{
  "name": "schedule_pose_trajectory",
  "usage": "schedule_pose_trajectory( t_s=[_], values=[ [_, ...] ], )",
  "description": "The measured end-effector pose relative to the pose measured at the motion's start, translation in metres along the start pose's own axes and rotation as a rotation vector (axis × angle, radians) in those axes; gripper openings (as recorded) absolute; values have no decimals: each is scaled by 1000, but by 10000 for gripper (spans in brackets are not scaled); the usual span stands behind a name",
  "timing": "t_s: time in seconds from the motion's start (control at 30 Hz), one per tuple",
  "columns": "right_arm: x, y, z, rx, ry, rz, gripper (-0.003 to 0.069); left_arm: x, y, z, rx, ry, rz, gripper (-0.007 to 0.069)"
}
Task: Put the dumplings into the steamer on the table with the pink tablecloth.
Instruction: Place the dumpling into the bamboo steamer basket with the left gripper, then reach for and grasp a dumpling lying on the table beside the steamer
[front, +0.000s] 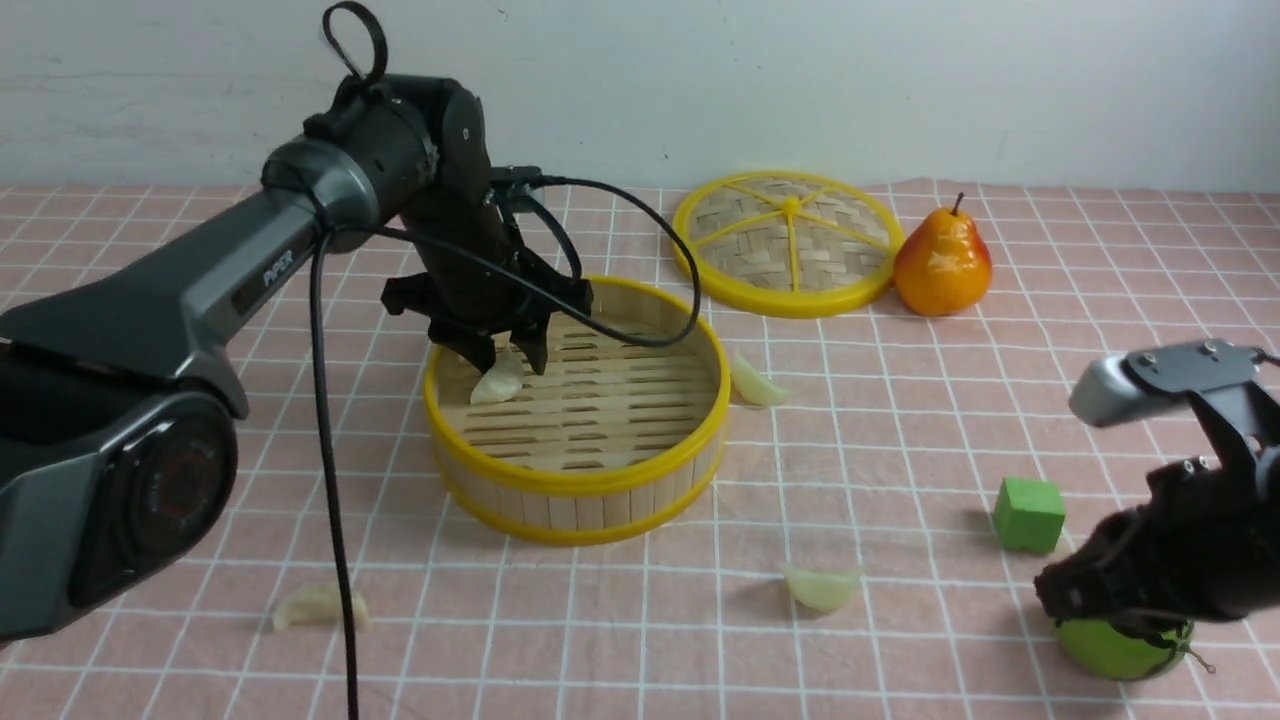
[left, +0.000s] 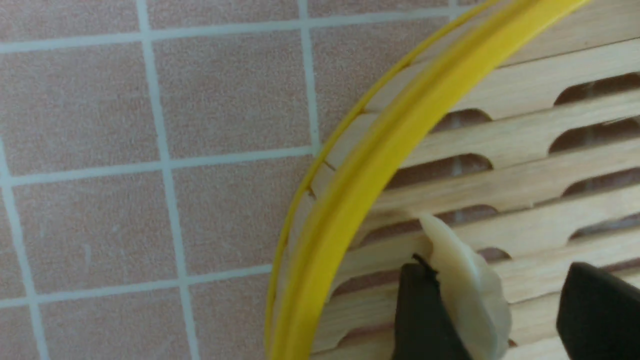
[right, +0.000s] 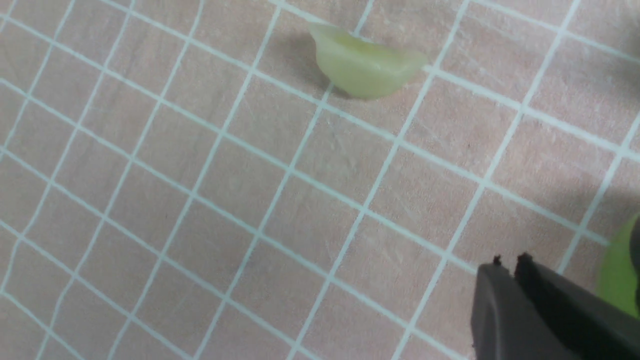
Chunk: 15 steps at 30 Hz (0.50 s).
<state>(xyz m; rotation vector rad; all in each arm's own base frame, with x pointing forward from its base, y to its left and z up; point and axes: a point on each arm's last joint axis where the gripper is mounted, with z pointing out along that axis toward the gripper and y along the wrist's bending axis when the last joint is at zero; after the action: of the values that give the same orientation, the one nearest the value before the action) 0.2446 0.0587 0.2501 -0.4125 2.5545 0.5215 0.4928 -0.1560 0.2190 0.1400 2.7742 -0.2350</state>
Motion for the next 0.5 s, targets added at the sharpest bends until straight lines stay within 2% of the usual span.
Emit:
schedule_pose_trajectory(
  t_s=[0.13,0.17,0.2,0.23,0.3,0.4,0.5],
  values=[
    [-48,-4,15,-8,-25,-43,192,-6,-5,-68,11,-101,12,387],
    [-54,-2,15,-8,-34,-56,209,-6,-6,-73,13,-109,12,382],
    [-74,1,29,-11,-29,-101,273,-4,-9,-118,27,-177,22,351],
    [-77,3,28,-11,-38,-112,288,-4,-9,-118,26,-175,23,351],
    [-106,11,55,0,-39,-205,362,4,-13,-178,52,-262,48,300],
    [-134,12,91,30,-37,-292,398,15,-16,-223,78,-335,78,250],
    [-151,8,117,48,-41,-327,403,22,-15,-237,82,-352,84,232]
  ],
)
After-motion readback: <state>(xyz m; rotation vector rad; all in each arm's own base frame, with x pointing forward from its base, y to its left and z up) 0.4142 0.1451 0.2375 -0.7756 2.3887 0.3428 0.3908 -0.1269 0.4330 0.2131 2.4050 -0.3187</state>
